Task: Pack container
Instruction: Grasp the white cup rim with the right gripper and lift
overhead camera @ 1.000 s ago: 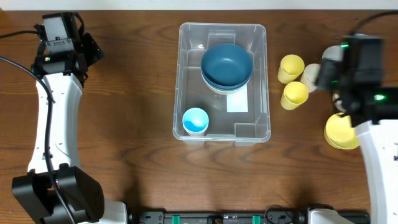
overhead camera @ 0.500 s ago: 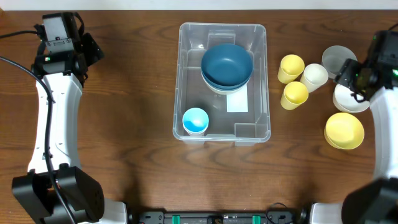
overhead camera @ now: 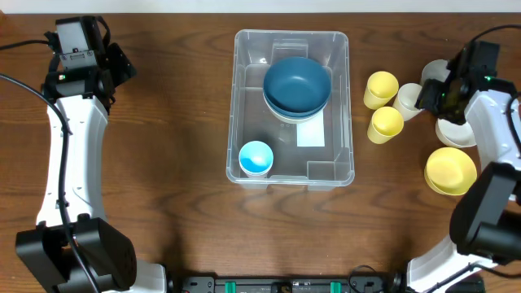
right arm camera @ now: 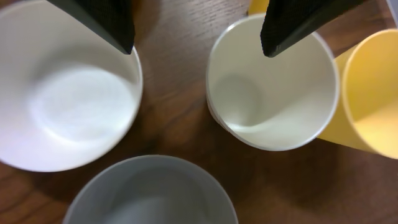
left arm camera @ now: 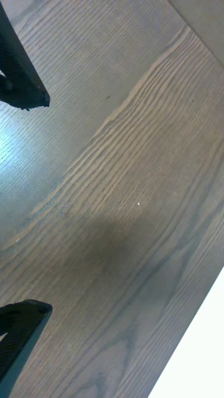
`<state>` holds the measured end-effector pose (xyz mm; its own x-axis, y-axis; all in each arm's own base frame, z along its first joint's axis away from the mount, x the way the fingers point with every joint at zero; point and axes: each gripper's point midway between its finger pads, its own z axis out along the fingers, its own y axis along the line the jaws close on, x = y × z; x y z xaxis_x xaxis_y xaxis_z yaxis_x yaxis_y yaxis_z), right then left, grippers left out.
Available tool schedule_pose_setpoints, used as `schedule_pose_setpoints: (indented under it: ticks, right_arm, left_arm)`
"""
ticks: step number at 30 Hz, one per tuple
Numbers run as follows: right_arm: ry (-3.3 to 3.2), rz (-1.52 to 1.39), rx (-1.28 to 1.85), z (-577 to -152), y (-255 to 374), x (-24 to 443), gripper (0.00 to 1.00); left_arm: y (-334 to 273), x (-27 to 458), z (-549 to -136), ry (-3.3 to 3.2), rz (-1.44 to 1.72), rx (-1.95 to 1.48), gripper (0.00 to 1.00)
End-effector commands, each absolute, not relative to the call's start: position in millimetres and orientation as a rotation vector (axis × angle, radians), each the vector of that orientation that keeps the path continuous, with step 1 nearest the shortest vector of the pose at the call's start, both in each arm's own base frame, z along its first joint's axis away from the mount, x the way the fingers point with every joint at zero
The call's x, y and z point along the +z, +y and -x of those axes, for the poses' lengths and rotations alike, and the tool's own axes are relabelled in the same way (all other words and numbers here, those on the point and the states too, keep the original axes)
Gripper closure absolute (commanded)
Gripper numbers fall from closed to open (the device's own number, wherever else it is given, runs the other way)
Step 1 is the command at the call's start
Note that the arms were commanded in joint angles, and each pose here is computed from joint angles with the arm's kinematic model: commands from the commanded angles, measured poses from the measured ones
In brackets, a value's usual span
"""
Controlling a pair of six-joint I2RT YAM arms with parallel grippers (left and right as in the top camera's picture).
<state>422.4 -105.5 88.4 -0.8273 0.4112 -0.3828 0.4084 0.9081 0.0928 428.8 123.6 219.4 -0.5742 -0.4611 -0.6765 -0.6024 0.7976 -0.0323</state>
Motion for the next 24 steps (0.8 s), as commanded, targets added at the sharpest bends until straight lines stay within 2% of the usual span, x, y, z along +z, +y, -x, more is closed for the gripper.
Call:
schedule_pose_setpoints:
  ticks: [1,5,7,10,14,15,20,24]
  right_arm:
    - [2.698,-0.575,0.029,-425,-106,75,0.33]
    - [2.729,-0.557,0.061,-426,-102,62,0.33]
    - [2.740,-0.557,0.070,-425,-100,58,0.37]
    - [2.742,-0.556,0.072,-425,-100,57,0.50]
    - [2.743,-0.556,0.072,-425,-99,57,0.77]
    - [2.745,-0.557,0.072,-425,-99,57,0.81]
    - [2.758,-0.562,0.072,-421,-99,56,0.99]
    - [2.754,-0.564,0.045,-419,-101,62,0.99]
  left_arm:
    - [127,231,-427,2.257,0.785,0.273,0.02]
    - [127,231,-427,2.256,0.785,0.273,0.02]
    - [127,231,-427,2.257,0.785,0.273,0.02]
    - [127,231,-427,2.257,0.785,0.273,0.02]
    - [127,231,-427,2.257,0.785,0.273,0.02]
    - [127,231,-427,2.257,0.785,0.273,0.02]
    - [127,231,-427,2.256,0.785,0.273,0.02]
    - [127,231,-427,2.257,0.785,0.273,0.02]
